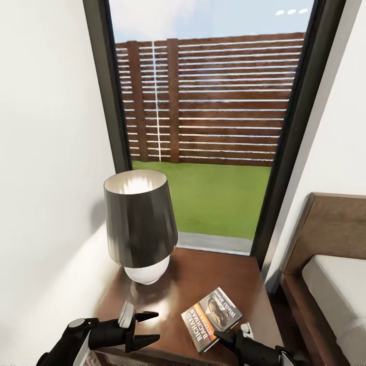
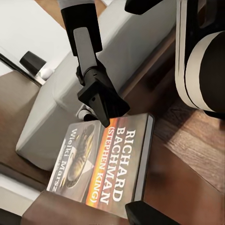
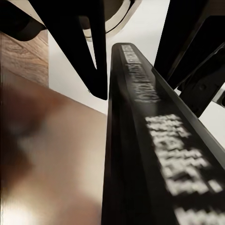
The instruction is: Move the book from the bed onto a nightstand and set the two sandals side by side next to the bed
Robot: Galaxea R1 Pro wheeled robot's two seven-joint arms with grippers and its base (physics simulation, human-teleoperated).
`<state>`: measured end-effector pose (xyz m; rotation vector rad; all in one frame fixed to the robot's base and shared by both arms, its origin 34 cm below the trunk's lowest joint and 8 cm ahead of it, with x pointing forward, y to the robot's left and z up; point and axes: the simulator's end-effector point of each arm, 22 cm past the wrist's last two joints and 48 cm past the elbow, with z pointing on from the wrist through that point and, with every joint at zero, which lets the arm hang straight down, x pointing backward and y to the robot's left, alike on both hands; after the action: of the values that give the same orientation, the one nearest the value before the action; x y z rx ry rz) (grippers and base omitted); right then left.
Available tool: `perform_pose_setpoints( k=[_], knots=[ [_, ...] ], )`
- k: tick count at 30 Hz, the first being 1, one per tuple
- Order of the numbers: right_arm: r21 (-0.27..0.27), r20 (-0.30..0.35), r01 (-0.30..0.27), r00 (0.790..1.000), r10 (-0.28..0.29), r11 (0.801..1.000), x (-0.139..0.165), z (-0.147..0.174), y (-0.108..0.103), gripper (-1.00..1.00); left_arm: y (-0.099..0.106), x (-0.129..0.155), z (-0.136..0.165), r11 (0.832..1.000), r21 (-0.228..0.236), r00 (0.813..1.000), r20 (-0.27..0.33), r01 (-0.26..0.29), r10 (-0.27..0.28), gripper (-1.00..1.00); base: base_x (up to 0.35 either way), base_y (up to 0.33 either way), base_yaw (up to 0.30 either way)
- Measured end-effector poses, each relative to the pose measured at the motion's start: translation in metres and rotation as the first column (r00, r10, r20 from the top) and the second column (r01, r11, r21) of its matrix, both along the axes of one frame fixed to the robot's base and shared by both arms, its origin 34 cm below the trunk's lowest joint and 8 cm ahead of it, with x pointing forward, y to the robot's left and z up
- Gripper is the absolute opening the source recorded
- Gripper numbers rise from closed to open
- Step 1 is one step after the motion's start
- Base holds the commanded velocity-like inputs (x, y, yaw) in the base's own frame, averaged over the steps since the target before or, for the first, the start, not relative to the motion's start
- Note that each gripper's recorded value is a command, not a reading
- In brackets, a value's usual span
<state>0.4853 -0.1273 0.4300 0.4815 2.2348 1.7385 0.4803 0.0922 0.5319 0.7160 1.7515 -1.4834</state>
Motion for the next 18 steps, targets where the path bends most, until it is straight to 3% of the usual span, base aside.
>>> perform_pose_setpoints(
  k=[15,18],
  knots=[
    [0.001,0.000,0.001,1.000,-0.001,1.000,-0.003,-0.013,0.000,-1.00,0.000,-0.003,-0.013,1.000,0.000,1.000,0.000,-0.001,0.001,1.00,0.001,0.000,0.000],
    [0.001,0.000,0.001,1.000,-0.001,1.000,-0.003,-0.013,0.000,-1.00,0.000,-0.003,-0.013,1.000,0.000,1.000,0.001,-0.001,0.001,1.00,0.231,0.000,0.000]
  ],
)
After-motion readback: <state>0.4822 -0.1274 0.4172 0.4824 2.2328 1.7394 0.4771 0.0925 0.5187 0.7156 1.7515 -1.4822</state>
